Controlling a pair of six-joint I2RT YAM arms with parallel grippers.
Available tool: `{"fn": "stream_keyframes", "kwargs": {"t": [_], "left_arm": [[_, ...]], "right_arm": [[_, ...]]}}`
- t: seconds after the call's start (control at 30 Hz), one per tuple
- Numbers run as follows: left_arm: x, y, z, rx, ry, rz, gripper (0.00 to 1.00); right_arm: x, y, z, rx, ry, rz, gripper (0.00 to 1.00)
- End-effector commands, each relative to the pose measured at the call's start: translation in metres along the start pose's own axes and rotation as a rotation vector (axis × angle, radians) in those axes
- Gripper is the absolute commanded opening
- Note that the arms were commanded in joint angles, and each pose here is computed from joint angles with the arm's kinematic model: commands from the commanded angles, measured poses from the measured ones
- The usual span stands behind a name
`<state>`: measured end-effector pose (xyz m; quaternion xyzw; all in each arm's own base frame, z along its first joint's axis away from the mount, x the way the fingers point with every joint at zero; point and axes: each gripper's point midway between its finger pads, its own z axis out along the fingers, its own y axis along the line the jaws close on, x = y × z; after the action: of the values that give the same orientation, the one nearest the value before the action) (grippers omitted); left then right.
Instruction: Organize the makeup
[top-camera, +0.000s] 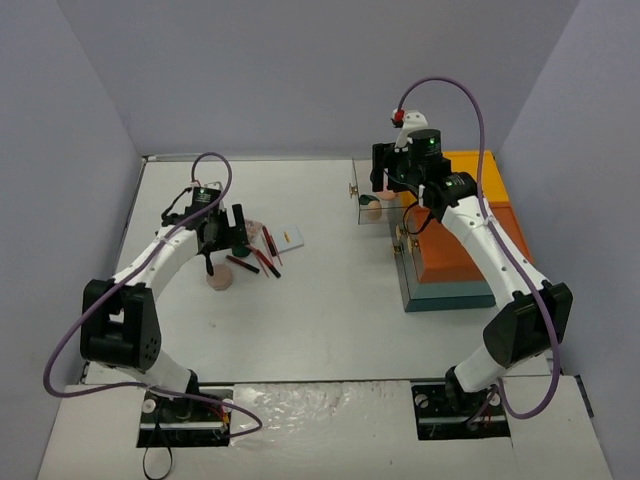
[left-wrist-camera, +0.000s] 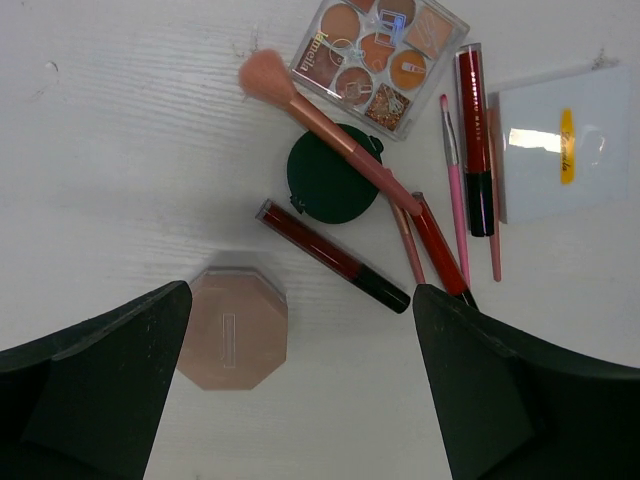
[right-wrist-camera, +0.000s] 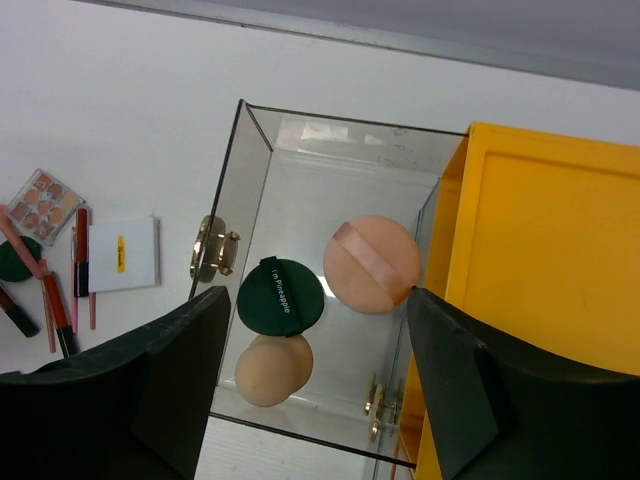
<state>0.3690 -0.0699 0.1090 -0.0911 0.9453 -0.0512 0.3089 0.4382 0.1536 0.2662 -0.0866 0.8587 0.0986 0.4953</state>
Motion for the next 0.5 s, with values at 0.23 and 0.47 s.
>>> {"fn": "stream_keyframes", "kwargs": {"t": [0.23, 0.47], "left_arm": [[-0.040, -0.012, 0.046, 0.106, 0.004, -0.042, 0.69], [-0.034, -0.015, 0.069, 0.116, 0.063, -0.040, 0.48]], "right_arm": [[-0.066, 0.018, -0.080, -0.109, -0.245, -0.002, 0.85], [-0.054, 0.015, -0.088, -0.101, -0.238, -0.003, 0.86]]}}
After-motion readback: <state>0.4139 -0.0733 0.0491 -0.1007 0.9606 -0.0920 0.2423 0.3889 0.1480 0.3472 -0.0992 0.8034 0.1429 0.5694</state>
